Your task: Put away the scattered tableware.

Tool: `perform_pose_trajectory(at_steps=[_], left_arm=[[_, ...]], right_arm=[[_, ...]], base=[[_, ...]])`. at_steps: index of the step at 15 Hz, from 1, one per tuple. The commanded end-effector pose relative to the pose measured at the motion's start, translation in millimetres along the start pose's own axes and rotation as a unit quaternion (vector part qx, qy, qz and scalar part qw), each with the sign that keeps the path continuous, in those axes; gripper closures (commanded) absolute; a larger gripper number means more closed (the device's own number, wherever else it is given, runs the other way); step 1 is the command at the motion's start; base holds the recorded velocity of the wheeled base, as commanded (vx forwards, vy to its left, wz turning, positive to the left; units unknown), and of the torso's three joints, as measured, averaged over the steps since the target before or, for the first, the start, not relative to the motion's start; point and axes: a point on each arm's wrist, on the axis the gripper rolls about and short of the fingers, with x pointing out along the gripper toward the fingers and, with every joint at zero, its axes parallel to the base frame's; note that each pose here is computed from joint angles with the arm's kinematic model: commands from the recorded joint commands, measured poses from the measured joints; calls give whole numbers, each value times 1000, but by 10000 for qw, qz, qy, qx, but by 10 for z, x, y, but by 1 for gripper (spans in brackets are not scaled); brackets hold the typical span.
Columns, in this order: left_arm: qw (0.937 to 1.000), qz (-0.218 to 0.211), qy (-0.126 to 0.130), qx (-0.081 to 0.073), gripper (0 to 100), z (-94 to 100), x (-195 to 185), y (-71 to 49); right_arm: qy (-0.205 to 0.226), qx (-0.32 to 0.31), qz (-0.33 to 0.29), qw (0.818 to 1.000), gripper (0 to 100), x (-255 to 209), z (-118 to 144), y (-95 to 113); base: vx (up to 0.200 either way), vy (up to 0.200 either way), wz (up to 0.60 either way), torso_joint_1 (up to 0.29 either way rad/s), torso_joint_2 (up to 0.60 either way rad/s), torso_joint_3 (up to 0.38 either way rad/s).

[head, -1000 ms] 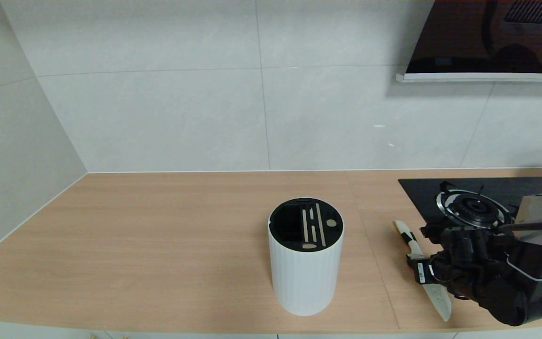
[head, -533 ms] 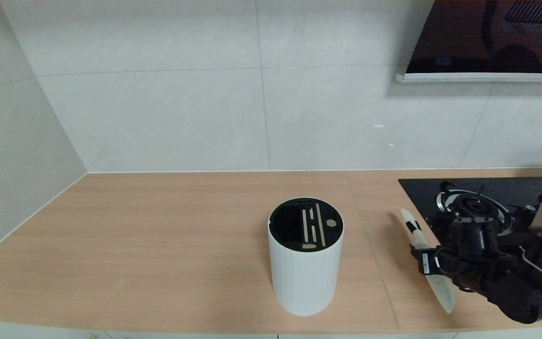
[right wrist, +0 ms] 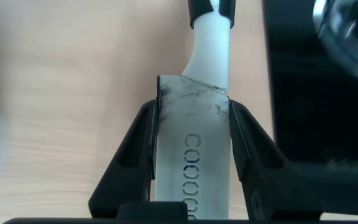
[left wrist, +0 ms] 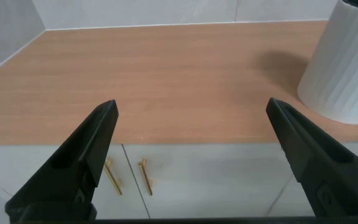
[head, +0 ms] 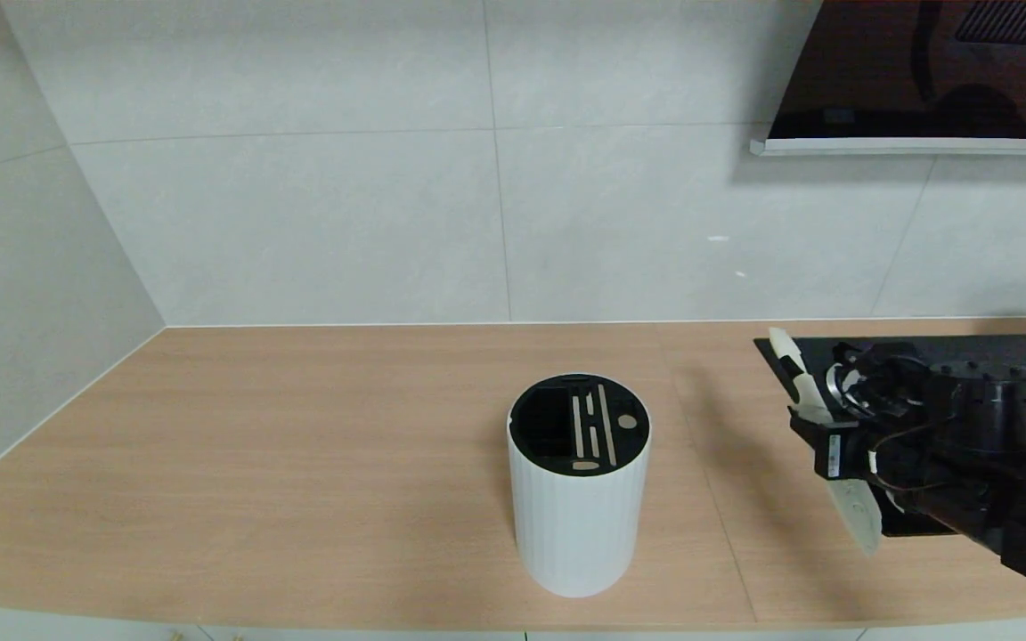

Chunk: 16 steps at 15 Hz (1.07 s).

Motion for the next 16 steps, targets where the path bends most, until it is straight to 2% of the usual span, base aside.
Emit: perform_pose_trajectory(at_steps=[1, 3, 4, 5, 6, 7, 8, 10, 13, 15, 16], left_arm=[[9994, -338, -82, 1, 0, 215, -62, -13], [9958, -888, 234, -33, 0, 442, -21, -30], [9945, -1004, 307, -47, 0, 513, 13, -32], [9904, -1296, 466, -94, 0, 733, 121, -34], [9867, -1503, 601, -125, 0, 870, 219, -35], [9836, -1640, 739, -164, 0, 955, 313, -35], [9779, -1830, 983, -231, 0, 1070, 490, -31], [9676, -2164, 1263, -319, 0, 1272, 862, -32], [9553, -2679, 1200, -356, 0, 1441, 1302, -125], [9375, -3241, 1137, -564, 0, 1499, 1648, -325], [9321, -3373, 1134, -675, 0, 1503, 1736, -392]], right_arm=[[-703, 46, 317, 9970, 100, -436, 354, 106], [-902, 48, 450, 9949, 100, -584, 476, 148], [-939, 53, 461, 9945, 100, -596, 502, 152], [-1066, 73, 485, 9931, 100, -584, 612, 169], [-1109, 68, 541, 9923, 100, -574, 701, 206], [-1114, 54, 608, 9919, 100, -572, 760, 249], [-1155, 39, 716, 9907, 100, -576, 850, 314], [-1240, 0, 985, 9874, 100, -597, 933, 468], [-1358, -29, 1287, 9823, 100, -629, 1007, 638], [-1411, -55, 1508, 9784, 100, -631, 1043, 770], [-1400, -67, 1560, 9778, 100, -615, 1044, 811]], base=[[0, 0, 0, 0, 0, 0], [0, 0, 0, 0, 0, 0], [0, 0, 0, 0, 0, 0], [0, 0, 0, 0, 0, 0], [0, 0, 0, 0, 0, 0], [0, 0, 0, 0, 0, 0], [0, 0, 0, 0, 0, 0], [0, 0, 0, 0, 0, 0], [0, 0, 0, 0, 0, 0], [0, 0, 0, 0, 0, 0], [0, 0, 0, 0, 0, 0]])
